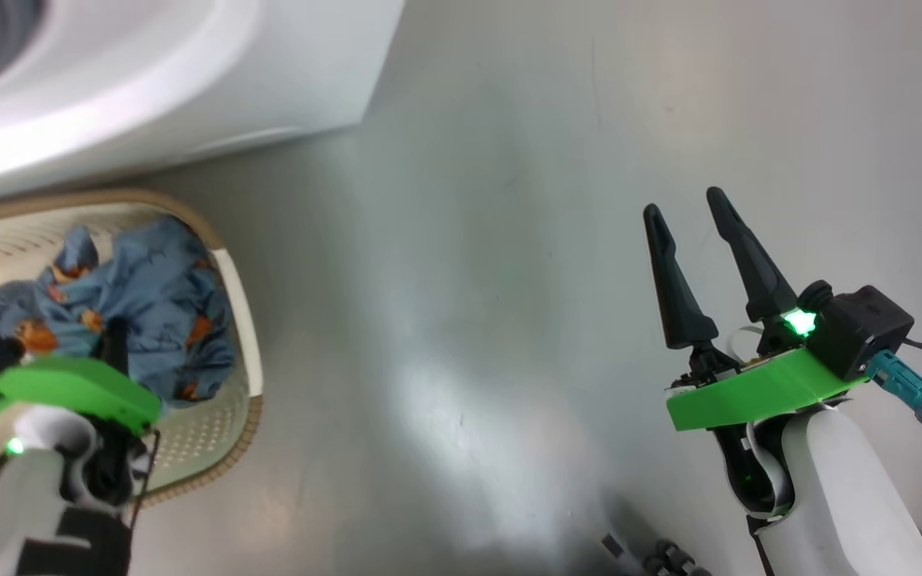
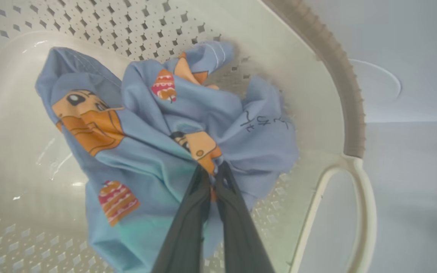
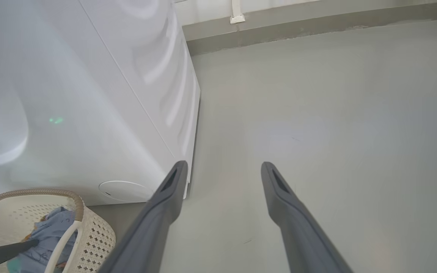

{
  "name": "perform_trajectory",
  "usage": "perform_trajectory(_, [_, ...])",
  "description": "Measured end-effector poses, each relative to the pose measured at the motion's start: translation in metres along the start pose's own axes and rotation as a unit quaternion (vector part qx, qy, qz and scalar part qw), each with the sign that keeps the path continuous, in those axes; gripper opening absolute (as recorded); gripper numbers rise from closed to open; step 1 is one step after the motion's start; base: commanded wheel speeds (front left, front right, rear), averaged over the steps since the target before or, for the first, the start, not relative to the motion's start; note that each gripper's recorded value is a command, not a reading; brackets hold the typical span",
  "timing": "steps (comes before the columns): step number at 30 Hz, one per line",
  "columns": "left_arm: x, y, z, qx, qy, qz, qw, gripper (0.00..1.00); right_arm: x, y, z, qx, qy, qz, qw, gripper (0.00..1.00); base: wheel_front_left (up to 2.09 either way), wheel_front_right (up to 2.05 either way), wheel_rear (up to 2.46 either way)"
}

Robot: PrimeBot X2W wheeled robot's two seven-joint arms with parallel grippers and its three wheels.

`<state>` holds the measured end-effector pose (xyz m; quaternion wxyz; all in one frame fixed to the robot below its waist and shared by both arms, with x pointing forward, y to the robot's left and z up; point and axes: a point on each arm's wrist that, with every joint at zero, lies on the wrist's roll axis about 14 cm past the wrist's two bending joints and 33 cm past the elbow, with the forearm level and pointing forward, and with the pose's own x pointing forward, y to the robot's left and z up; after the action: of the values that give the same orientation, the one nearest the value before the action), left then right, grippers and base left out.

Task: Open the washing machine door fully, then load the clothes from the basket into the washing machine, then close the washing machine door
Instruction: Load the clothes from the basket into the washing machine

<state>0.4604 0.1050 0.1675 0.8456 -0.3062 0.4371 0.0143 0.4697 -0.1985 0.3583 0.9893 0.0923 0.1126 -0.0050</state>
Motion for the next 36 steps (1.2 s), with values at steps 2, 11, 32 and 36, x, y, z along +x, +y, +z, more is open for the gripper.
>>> perform_trajectory(2, [-0.013,-0.002,0.004,-0.004,-0.017,-0.004,1.0,0.0,-0.002,0.003,0.009,0.001,-0.009,0.004,1.0,1.0,0.0,0.0,0.0])
perform_trajectory(11, [-0.073,-0.004,0.023,0.006,-0.085,-0.017,0.996,0.0,-0.027,0.012,0.036,-0.003,-0.033,0.017,0.999,1.0,0.0,0.0,0.0])
perform_trajectory(32, [-0.211,-0.033,0.109,0.058,-0.307,-0.073,0.947,0.0,-0.086,0.033,0.09,-0.017,-0.095,0.055,0.994,1.0,0.0,0.0,0.0])
perform_trajectory(36, [-0.24,-0.053,0.122,0.106,-0.354,-0.088,0.925,0.0,-0.096,0.038,0.099,-0.016,-0.108,0.062,0.992,1.0,0.0,0.0,0.0])
